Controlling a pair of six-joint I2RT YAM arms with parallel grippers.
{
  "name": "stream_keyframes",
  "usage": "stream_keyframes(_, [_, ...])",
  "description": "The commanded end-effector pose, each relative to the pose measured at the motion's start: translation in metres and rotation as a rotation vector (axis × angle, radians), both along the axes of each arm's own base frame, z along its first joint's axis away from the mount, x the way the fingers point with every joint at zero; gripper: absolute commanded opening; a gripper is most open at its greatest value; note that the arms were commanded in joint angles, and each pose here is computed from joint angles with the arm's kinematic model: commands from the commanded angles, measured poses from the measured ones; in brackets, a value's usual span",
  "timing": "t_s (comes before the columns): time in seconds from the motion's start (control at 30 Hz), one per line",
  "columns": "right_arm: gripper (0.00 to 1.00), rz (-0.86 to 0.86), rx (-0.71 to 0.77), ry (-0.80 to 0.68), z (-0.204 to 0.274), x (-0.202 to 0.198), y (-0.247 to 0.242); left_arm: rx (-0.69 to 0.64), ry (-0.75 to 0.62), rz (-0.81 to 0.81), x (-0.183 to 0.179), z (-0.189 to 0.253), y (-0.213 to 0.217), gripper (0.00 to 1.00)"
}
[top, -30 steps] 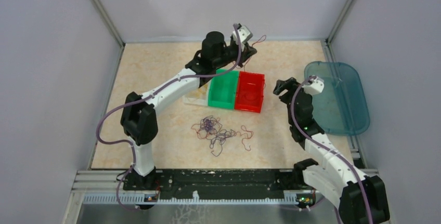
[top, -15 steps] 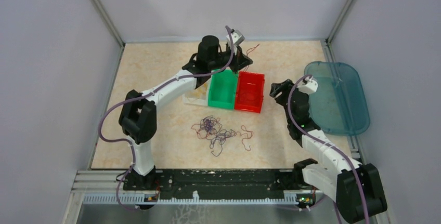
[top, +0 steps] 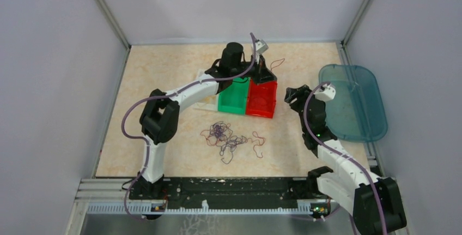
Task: Untangle the cables
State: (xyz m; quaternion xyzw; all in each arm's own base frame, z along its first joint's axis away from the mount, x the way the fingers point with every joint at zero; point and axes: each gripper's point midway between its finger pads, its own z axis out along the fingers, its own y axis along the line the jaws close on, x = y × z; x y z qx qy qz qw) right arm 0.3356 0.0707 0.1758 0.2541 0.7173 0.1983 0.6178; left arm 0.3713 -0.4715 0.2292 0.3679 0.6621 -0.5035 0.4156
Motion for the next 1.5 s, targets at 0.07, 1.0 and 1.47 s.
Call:
stream_keyframes(0.07, [0.58,-0.033,0.026,-0.078,0.019,0.004,-0.007,0.002,-0.043,0.052,0.015,-0.019,0.005,0.0])
stream_keyframes(1.0, [0.56,-0.012,0.035,-0.111,0.032,0.01,-0.004,0.283,-0.561,-0.088,0.042,-0.098,0.02,0.24])
stream_keyframes(1.47, [0.56,0.068,0.054,-0.138,0.054,0.014,0.01,0.437,-1.193,-0.344,0.023,-0.117,0.035,0.3])
